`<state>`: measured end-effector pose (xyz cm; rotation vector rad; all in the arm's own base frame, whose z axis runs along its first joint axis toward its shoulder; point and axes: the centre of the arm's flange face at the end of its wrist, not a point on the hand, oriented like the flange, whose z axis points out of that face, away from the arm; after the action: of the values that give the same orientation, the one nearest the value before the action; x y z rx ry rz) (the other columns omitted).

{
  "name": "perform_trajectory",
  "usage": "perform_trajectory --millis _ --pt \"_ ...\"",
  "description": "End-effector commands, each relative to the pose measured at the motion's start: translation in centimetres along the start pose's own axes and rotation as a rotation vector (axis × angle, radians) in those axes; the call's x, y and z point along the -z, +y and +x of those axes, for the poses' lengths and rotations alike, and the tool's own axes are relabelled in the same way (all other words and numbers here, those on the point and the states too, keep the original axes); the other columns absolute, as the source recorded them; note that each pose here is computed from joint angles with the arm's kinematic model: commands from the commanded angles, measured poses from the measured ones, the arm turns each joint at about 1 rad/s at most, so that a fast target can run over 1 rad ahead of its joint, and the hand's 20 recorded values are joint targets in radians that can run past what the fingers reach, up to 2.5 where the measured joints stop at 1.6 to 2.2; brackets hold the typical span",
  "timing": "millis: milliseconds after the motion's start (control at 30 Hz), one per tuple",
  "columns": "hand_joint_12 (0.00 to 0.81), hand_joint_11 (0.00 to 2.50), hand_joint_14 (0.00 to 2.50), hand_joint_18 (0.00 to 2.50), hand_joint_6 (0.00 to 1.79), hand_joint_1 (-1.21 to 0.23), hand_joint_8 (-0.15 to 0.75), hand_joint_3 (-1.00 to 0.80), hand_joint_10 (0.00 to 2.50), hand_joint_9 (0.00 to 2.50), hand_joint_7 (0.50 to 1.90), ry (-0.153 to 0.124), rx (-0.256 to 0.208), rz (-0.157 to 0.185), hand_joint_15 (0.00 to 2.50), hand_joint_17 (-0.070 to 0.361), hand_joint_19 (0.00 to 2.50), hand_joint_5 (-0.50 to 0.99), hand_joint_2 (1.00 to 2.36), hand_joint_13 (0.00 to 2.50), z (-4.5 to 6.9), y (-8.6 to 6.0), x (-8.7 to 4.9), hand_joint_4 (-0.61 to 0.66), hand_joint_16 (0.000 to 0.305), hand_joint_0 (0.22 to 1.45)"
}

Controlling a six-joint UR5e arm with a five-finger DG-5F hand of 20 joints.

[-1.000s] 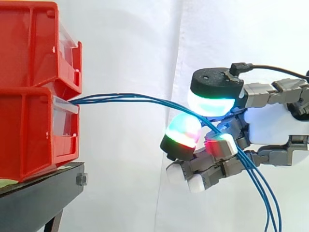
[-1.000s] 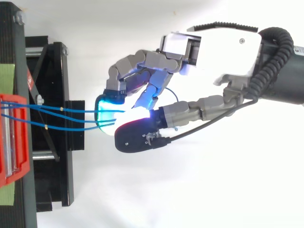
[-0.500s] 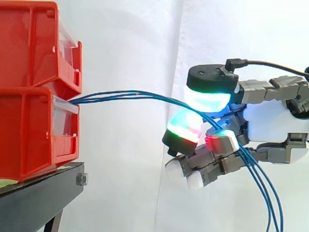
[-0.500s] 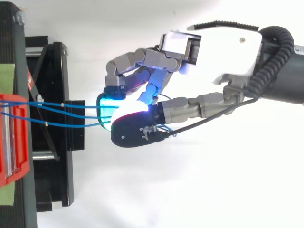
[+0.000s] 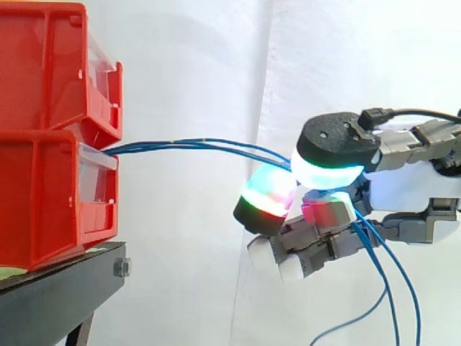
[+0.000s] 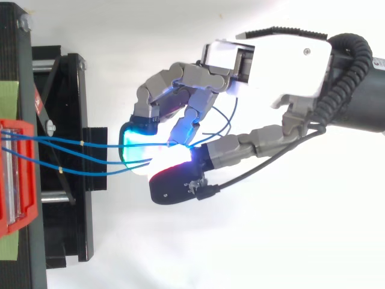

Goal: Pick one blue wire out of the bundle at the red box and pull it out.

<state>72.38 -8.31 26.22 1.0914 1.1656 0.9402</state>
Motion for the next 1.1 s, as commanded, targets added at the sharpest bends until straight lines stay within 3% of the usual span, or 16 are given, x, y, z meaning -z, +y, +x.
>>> perform_trajectory --millis 0,200,267,300,333,400,567,667,800,833,967,1067 --pt "0.371 1.01 0.02 0.43 0.8 -0.93 0.259 -0.25 0.03 1.09 0.84 0.0 0.001 -0.001 0.41 0.127 0.53 -0.13 1.02 0.54 -0.03 0.08 0.0 0.24 0.057 0.62" --pt "0.37 0.98 0.02 0.4 0.77 -0.99 0.251 -0.36 0.03 1.01 0.86 -0.005 0.001 -0.002 0.38 0.127 0.49 -0.13 1.01 0.49 -0.06 0.05 -0.06 0.24 0.057 0.66" --pt "0.367 0.95 0.02 0.39 0.74 -0.92 0.25 -0.33 0.03 1.02 0.9 -0.004 0.0 -0.003 0.38 0.127 0.51 -0.13 1.01 0.49 0.02 0.18 -0.05 0.25 0.057 0.62" --pt "0.37 0.9 0.02 0.38 0.65 -0.84 0.258 -0.32 0.03 1.04 1.04 -0.005 0.0 -0.003 0.38 0.128 0.54 -0.1 1.01 0.5 -0.08 0.1 -0.03 0.25 0.057 0.58" --pt "0.372 0.89 0.02 0.39 0.64 -0.82 0.254 -0.32 0.03 1.04 1.06 -0.005 0.0 -0.003 0.39 0.129 0.55 -0.1 1.01 0.5 -0.06 0.06 -0.07 0.26 0.057 0.57" --pt "0.371 0.79 0.02 0.38 0.5 -0.63 0.248 -0.31 0.03 1.08 1.33 -0.006 0.0 -0.004 0.39 0.132 0.58 -0.05 1.01 0.52 -0.08 0.11 -0.04 0.26 0.059 0.54" --pt "0.366 0.75 0.02 0.38 0.5 -0.49 0.238 -0.32 0.03 1.13 1.31 -0.005 0.0 -0.003 0.4 0.13 0.6 -0.04 1.01 0.55 -0.05 0.01 -0.05 0.26 0.058 0.56" --pt "0.368 0.81 0.02 0.4 0.5 -0.55 0.246 -0.27 0.03 1.14 1.35 -0.005 0.0 -0.003 0.4 0.127 0.6 -0.04 1.01 0.56 -0.05 0.01 -0.05 0.21 0.057 0.58" --pt "0.39 0.91 0.02 0.45 0.63 -0.71 0.277 -0.21 0.03 1.16 1.08 -0.003 0.0 -0.005 0.41 0.135 0.57 -0.08 1.02 0.6 -0.03 0.08 -0.09 0.23 0.06 0.59" --pt "0.394 0.96 0.02 0.46 0.69 -0.76 0.281 -0.2 0.03 1.16 0.95 -0.002 0.0 -0.004 0.41 0.136 0.57 -0.1 1.01 0.6 -0.03 0.07 -0.07 0.24 0.06 0.59" --pt "0.403 1.1 0.02 0.48 0.81 -0.83 0.289 -0.1 0.03 1.2 0.8 -0.001 0.0 -0.004 0.42 0.138 0.56 -0.14 1.02 0.61 -0.01 0.07 -0.07 0.2 0.062 0.61" --pt "0.401 1.11 0.02 0.48 0.83 -0.84 0.287 -0.08 0.03 1.19 0.78 -0.002 0.0 -0.004 0.42 0.138 0.55 -0.14 1.02 0.6 -0.02 0.01 -0.05 0.17 0.061 0.62"
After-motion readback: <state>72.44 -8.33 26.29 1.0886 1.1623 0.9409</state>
